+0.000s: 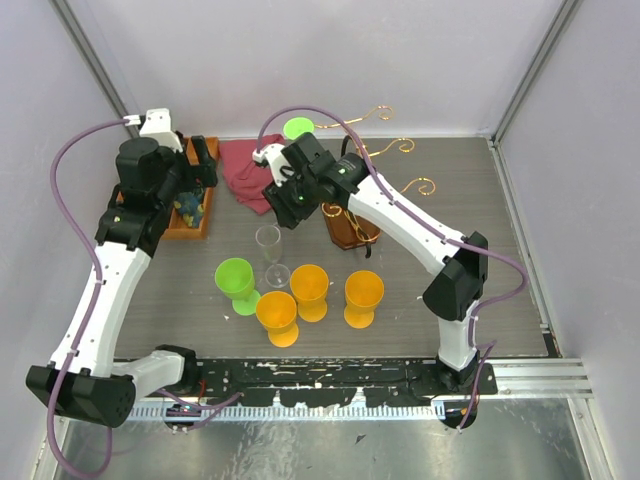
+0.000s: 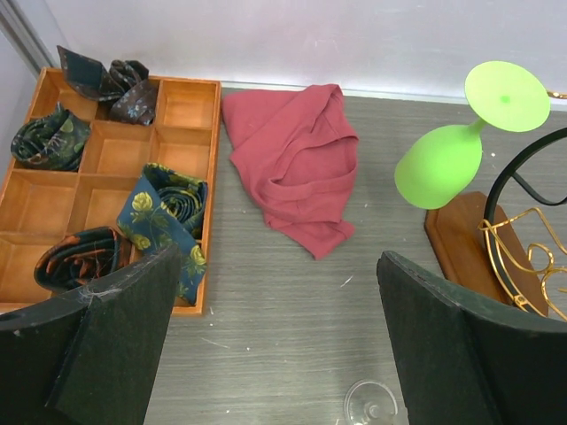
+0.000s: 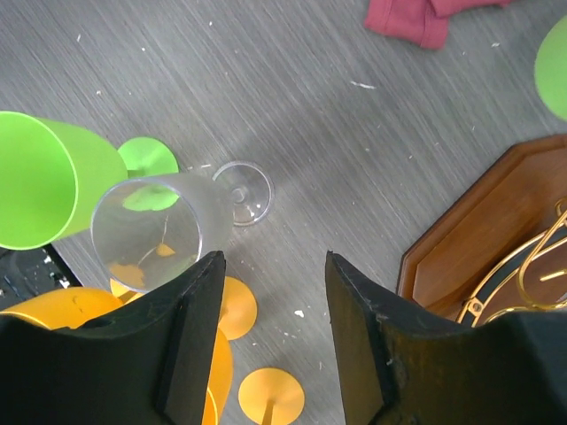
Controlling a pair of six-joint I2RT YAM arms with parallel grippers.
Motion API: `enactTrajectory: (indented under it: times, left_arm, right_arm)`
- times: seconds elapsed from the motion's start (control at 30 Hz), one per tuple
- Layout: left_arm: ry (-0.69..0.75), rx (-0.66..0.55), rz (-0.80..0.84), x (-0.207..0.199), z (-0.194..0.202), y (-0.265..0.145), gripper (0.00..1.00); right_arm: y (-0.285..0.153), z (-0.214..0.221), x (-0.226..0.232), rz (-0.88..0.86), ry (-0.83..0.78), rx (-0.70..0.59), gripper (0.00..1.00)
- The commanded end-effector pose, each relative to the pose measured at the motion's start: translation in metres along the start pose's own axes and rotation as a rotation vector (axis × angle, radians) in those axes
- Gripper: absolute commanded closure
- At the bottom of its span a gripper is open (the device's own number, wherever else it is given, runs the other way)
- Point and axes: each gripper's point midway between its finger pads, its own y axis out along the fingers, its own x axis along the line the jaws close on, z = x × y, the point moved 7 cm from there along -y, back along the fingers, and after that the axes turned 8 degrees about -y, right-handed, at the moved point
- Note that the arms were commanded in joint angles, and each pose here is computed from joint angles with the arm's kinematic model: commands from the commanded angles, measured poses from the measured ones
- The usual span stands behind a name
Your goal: Place the wine glass upside down on the wine glass rack
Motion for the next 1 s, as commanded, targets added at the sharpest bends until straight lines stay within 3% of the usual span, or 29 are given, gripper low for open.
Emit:
enactTrajectory:
  times: [0.0,0.27,0.6,0.97]
  left_arm:
    - [-0.005,0.002,-0.018,0.005,0.004,-0.002,0.02]
    - [-0.005,0.006,-0.031,0.008,0.008,-0.004,0.02]
    - [-0.005,0.012,-0.039,0.011,0.01,-0.004,0.02]
    - [0.004,0.011,-0.047,0.012,0.01,-0.003,0.02]
  right_arm:
    - [-0.016,-0.003,0.007,-0.019,-0.016,-0.027,0.46]
    - [-0.012,-0.003,0.013,-0.037,-0.007,-0.034,0.46]
    - [-0.036,-0.032,0.013,0.0,-0.004,-0.175,0.46]
    - [-0.025,-0.024,0.027,-0.05,-0.017,-0.112,0.46]
